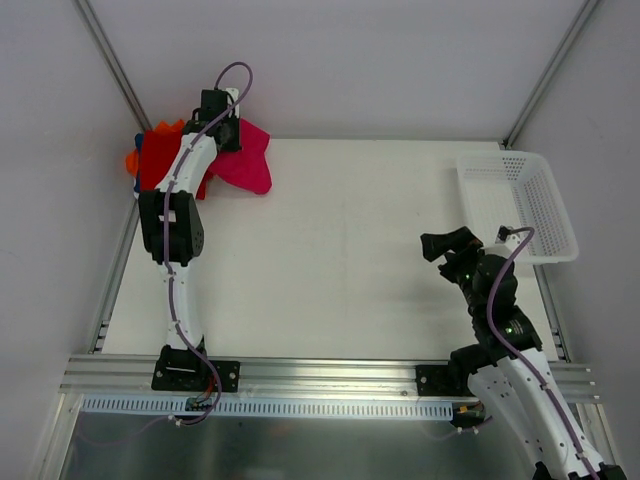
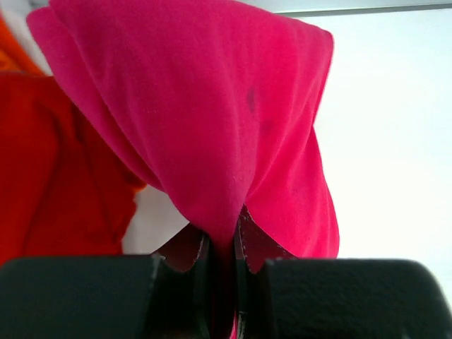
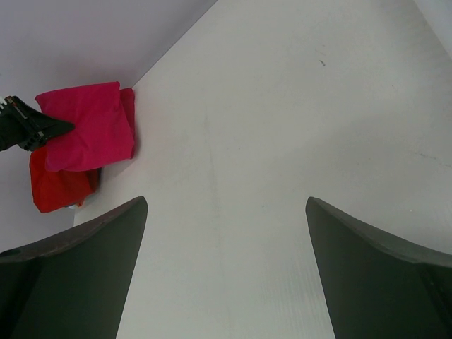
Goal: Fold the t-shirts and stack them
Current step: Neatly place the folded tshirt to the corner
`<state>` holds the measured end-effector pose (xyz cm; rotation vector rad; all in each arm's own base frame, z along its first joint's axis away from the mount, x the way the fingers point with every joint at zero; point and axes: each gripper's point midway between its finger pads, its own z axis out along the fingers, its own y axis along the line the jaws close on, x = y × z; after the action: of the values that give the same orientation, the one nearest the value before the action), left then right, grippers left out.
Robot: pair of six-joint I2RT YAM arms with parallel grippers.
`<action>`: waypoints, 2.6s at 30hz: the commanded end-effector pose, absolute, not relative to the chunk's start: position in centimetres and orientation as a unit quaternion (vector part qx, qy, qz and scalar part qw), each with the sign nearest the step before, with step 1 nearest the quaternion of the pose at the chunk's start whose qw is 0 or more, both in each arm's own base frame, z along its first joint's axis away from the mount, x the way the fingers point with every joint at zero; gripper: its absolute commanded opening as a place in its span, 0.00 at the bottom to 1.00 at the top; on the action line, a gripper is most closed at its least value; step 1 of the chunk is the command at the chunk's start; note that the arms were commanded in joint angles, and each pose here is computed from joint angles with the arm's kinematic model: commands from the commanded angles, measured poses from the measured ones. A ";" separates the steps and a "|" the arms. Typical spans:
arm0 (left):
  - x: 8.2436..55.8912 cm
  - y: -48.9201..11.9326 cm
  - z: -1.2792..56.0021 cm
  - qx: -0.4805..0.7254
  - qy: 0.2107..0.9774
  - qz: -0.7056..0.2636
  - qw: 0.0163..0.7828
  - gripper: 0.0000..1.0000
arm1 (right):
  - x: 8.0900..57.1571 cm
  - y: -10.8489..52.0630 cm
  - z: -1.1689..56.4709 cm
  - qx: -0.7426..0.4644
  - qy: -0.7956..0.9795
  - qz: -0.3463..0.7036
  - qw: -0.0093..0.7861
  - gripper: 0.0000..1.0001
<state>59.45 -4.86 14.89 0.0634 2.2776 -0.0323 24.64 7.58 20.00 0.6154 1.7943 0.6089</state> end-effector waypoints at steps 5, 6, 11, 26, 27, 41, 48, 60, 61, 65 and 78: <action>59.5 2.2 23.5 -0.013 0.871 0.027 0.490 0.00 | 25.5 8.0 19.9 0.264 0.743 0.273 0.551 0.99; 59.5 2.7 23.8 -0.017 0.870 0.029 0.492 0.00 | 25.6 8.0 19.6 0.265 0.745 0.271 0.548 0.99; 59.3 5.0 26.9 -0.037 0.853 0.040 0.519 0.00 | 26.1 8.5 18.1 0.267 0.750 0.279 0.537 0.99; 57.4 8.2 35.6 -0.066 0.804 0.046 0.589 0.00 | 27.3 10.0 16.1 0.267 0.762 0.297 0.509 1.00; 57.2 8.6 35.7 -0.072 0.803 0.046 0.589 0.00 | 27.3 10.0 16.0 0.268 0.763 0.298 0.507 1.00; 56.7 15.2 27.7 -0.150 0.834 0.008 0.531 0.00 | 27.6 10.3 14.7 0.269 0.775 0.292 0.491 0.99; 56.2 19.0 23.6 -0.208 0.842 -0.004 0.498 0.00 | 28.2 10.9 13.8 0.271 0.782 0.296 0.478 0.99; 52.5 25.4 22.5 -0.321 0.815 0.043 0.481 0.99 | 28.7 12.2 13.1 0.256 0.792 0.313 0.457 1.00; 52.3 25.5 22.6 -0.325 0.813 0.043 0.481 0.99 | 28.7 12.2 13.1 0.255 0.793 0.314 0.456 0.99; 51.4 25.8 23.3 -0.341 0.804 0.039 0.486 0.99 | 28.7 12.2 13.1 0.254 0.792 0.314 0.457 0.99; 52.4 18.1 23.9 -0.272 0.816 0.032 0.510 0.99 | 26.9 12.0 14.3 0.250 0.778 0.335 0.469 1.00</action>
<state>50.17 21.95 20.71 -0.8020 2.0182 0.0551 27.10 12.17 13.62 0.6092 1.9457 0.8018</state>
